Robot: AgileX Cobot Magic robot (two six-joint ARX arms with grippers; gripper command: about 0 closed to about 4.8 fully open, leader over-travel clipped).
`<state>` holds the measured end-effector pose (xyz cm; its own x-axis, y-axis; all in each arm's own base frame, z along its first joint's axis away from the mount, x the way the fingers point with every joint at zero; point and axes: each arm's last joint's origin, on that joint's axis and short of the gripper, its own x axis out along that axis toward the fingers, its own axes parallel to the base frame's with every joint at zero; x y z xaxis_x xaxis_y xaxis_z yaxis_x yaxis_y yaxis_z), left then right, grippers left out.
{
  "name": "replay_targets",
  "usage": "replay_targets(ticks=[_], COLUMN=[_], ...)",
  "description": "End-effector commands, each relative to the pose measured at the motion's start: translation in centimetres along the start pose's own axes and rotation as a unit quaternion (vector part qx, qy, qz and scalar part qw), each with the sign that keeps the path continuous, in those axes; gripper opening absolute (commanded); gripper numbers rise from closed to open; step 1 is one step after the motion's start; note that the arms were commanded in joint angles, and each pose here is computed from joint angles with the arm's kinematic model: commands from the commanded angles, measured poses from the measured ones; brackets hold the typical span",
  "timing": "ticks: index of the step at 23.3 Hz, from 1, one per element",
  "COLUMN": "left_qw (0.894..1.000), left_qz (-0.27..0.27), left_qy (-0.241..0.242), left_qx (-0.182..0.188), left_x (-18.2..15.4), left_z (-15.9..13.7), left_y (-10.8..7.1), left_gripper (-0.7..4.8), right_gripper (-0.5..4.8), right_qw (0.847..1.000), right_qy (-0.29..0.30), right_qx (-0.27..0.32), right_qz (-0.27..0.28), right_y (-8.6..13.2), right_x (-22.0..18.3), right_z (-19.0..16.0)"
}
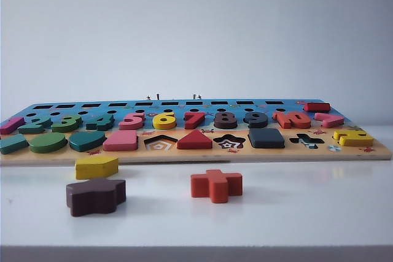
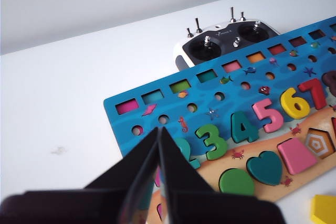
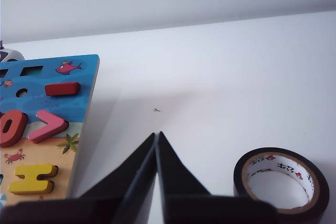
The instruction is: Insert the cube into the slot.
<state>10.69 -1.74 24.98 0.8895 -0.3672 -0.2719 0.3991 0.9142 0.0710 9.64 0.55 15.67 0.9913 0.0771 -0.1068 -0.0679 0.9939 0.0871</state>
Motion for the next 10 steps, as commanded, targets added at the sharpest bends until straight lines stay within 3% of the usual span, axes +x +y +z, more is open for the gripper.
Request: replay_targets(ticks=[1, 10], left_qw=[0.999, 0.990], left_qz=[0.043, 0.118], left_qy=[-0.029, -0.080], left_qx=[-0.005, -0.011], left_x=[-0.1, -0.2], left_z=[-0.7, -4.9], left_y=[0.1, -0.1], left_gripper=[0.17, 0.17], right_gripper=[-0.05, -0.04], right_qw=[1.000, 1.000], right_qy=[-0.012, -0.019], right_qx=[-0.002, 0.000], right_qz=[-0.001, -0.013], right_y=[0.0, 0.0], right_x=[-0.1, 0.0], right_z=[0.3, 0.2])
